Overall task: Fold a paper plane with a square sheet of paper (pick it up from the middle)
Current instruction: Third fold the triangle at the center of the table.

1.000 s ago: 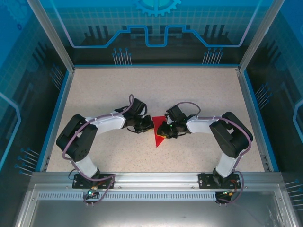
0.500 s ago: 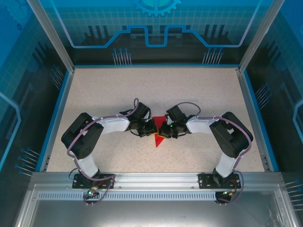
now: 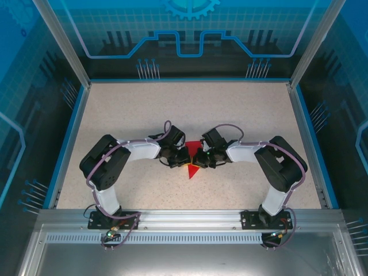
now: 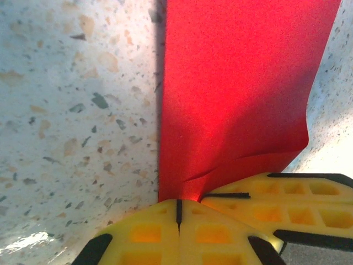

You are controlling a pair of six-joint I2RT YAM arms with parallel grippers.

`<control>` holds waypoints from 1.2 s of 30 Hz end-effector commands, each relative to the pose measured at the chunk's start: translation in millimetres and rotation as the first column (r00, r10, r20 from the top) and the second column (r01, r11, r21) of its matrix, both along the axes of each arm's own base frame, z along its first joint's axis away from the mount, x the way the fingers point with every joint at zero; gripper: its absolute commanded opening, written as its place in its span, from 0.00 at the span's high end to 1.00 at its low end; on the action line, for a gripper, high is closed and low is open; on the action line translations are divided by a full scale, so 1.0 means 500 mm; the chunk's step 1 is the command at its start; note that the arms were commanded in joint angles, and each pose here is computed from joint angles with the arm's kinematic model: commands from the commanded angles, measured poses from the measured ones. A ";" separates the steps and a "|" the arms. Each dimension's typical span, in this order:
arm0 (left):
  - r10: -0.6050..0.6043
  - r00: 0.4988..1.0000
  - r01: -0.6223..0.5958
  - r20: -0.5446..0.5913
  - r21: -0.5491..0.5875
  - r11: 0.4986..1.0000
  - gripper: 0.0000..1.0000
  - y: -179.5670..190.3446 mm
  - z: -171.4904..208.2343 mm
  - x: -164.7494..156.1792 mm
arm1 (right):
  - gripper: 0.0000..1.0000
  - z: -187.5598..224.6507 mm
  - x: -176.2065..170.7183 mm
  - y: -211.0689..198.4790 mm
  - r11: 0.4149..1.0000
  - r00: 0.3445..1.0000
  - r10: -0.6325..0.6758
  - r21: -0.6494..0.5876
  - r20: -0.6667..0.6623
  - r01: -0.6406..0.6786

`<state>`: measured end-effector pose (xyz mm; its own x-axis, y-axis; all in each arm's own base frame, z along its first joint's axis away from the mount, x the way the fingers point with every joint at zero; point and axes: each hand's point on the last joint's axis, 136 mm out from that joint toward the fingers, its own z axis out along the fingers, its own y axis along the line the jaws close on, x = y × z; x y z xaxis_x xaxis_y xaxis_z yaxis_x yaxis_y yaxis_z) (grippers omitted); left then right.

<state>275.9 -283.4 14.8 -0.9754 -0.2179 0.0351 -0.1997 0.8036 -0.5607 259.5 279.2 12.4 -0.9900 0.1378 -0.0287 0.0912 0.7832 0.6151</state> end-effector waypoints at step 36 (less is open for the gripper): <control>-0.052 0.997 0.071 -0.058 0.401 0.913 1.00 0.078 -0.071 -0.051 | 1.00 -0.016 -0.014 -0.058 0.987 0.979 0.157 -0.061 0.129 -0.150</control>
<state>276.2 -283.7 13.2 -0.9836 -0.1666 -0.0693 -0.1277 0.9139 -0.3853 246.6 258.7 11.9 -0.9859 -0.0330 -0.1640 -0.1255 0.7941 0.5947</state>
